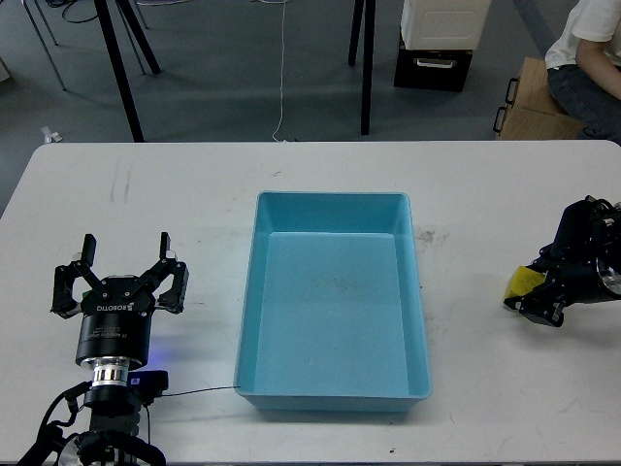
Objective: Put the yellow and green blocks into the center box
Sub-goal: 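Lift the yellow cube with the right gripper, then carry the yellow cube over the blue box and release it inside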
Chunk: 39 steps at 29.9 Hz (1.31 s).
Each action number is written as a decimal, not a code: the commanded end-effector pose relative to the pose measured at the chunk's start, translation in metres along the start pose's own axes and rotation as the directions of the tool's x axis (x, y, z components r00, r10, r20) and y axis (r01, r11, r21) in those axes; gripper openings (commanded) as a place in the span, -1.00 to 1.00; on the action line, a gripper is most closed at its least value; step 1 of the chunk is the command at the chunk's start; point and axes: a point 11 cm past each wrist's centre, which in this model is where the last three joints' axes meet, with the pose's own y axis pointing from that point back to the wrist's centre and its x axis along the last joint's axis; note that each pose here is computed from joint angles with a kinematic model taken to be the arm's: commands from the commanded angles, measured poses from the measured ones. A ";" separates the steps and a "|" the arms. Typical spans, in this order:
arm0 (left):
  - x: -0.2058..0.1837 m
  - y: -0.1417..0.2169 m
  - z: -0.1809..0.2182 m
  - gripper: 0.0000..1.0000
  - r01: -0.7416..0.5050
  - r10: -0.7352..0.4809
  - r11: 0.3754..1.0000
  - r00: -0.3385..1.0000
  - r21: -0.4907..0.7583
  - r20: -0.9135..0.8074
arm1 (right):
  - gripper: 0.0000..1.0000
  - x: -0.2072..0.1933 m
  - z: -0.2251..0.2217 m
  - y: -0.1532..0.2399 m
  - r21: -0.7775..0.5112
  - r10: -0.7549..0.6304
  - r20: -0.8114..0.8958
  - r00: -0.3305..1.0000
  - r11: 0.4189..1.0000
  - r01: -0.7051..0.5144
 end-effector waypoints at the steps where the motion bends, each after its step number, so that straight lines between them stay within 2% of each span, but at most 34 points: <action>1: 0.000 0.000 0.000 1.00 0.000 0.000 1.000 1.000 0.000 0.000 | -0.95 0.045 0.028 0.021 -0.070 0.071 -0.058 0.996 0.995 -0.075; 8: 0.000 0.000 0.003 1.00 0.000 0.000 1.000 1.000 -0.023 0.001 | -0.97 0.131 0.059 0.068 -0.151 0.193 -0.190 0.963 0.963 -0.223; 13: 0.000 -0.001 0.003 1.00 0.002 -0.002 1.000 1.000 -0.025 0.002 | -0.96 0.192 0.026 0.068 -0.035 0.312 -0.231 0.922 0.944 -0.328; 17: -0.001 -0.002 0.006 1.00 0.004 -0.004 0.999 1.000 -0.032 0.004 | -0.96 0.224 -0.011 0.055 0.082 0.340 -0.266 0.902 0.940 -0.330; 25: -0.004 -0.006 0.006 1.00 0.013 -0.013 0.999 1.000 -0.034 0.006 | -0.96 0.238 -0.064 0.017 0.221 0.300 -0.339 0.892 0.947 -0.234; 32: -0.006 -0.009 0.007 1.00 0.022 -0.022 0.999 1.000 -0.036 0.007 | -0.95 0.227 -0.106 -0.021 0.309 0.233 -0.407 0.883 0.945 -0.107; 39: -0.008 -0.011 0.014 1.00 0.031 -0.031 0.998 0.999 -0.056 0.012 | -0.88 0.212 -0.135 -0.050 0.363 0.198 -0.422 0.885 0.931 -0.035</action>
